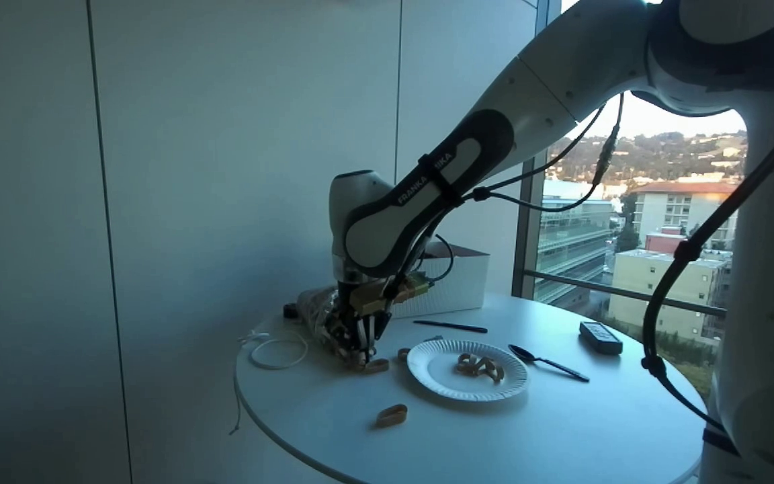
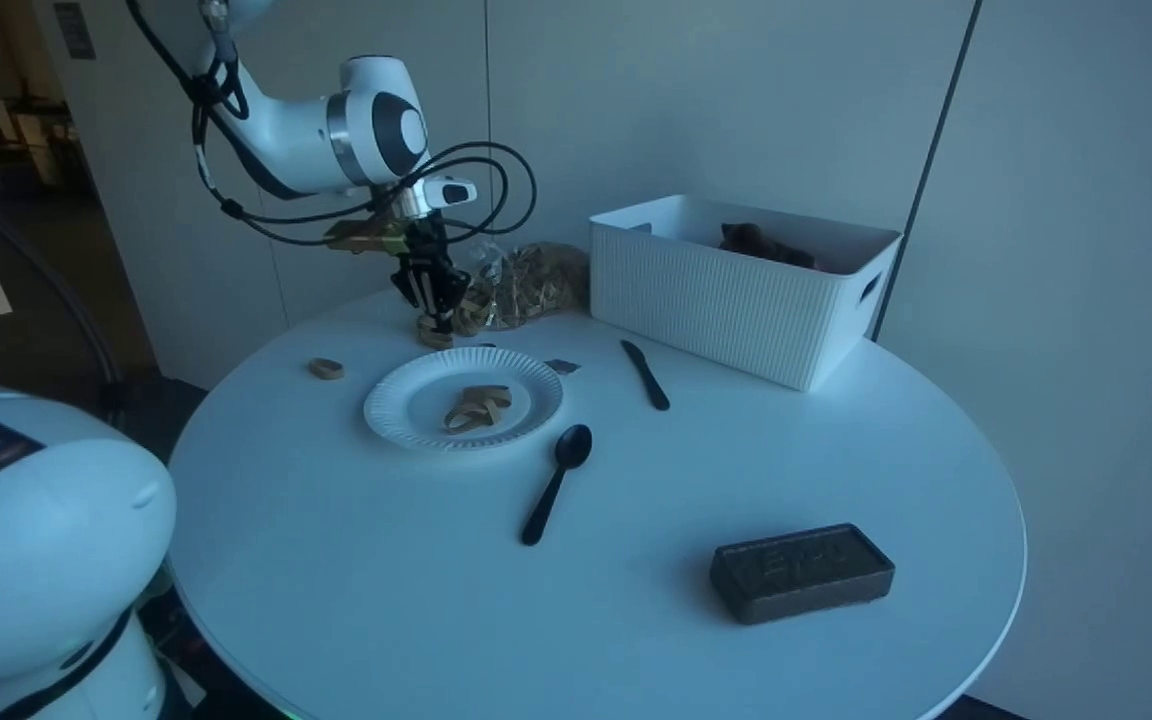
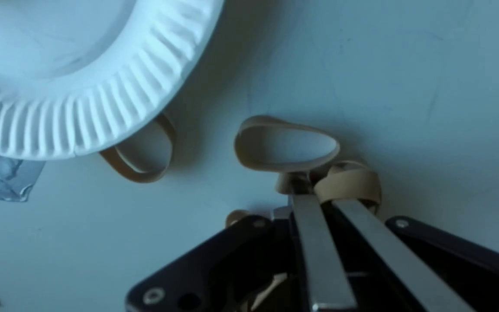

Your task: Get the rubber bands from the table and plastic and put them on the plate

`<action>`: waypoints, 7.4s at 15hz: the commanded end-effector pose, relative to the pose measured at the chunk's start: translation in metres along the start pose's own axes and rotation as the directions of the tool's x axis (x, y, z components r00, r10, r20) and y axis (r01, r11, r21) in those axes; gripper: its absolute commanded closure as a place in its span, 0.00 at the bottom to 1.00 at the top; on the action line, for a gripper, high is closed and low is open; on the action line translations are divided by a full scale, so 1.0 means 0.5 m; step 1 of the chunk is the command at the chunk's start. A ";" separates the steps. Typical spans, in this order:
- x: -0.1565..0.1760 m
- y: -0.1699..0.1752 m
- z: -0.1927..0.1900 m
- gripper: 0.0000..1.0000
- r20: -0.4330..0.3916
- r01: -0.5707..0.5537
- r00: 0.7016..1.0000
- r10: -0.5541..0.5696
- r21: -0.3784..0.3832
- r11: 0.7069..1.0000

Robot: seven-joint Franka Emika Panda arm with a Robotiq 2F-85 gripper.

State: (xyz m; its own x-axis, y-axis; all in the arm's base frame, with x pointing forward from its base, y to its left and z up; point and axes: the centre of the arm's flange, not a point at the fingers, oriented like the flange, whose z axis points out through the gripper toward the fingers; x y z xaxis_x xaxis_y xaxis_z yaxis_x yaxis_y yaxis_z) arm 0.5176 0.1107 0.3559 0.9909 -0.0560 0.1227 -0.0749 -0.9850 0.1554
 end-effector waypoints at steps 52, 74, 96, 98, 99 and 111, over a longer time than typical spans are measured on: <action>-0.123 0.050 -0.152 0.00 0.015 -0.195 0.981 0.196 -0.036 0.980; 0.018 -0.001 -0.077 0.00 -0.196 -0.280 0.929 0.314 0.181 0.943; 0.060 0.048 -0.067 0.00 -0.145 -0.734 0.634 0.760 0.195 0.650; 0.049 0.045 -0.073 0.00 -0.132 -0.726 0.646 0.752 0.197 0.659; 0.042 0.039 -0.076 0.00 -0.125 -0.716 0.658 0.743 0.201 0.668; 0.030 0.039 -0.067 0.00 -0.175 -0.774 0.608 0.774 0.086 0.628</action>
State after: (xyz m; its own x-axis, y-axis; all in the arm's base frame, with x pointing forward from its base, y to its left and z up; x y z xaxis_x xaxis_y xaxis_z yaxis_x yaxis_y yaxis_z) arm 0.5225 0.0913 0.3906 0.5330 -0.7686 0.3538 -0.8063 -0.5882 -0.0631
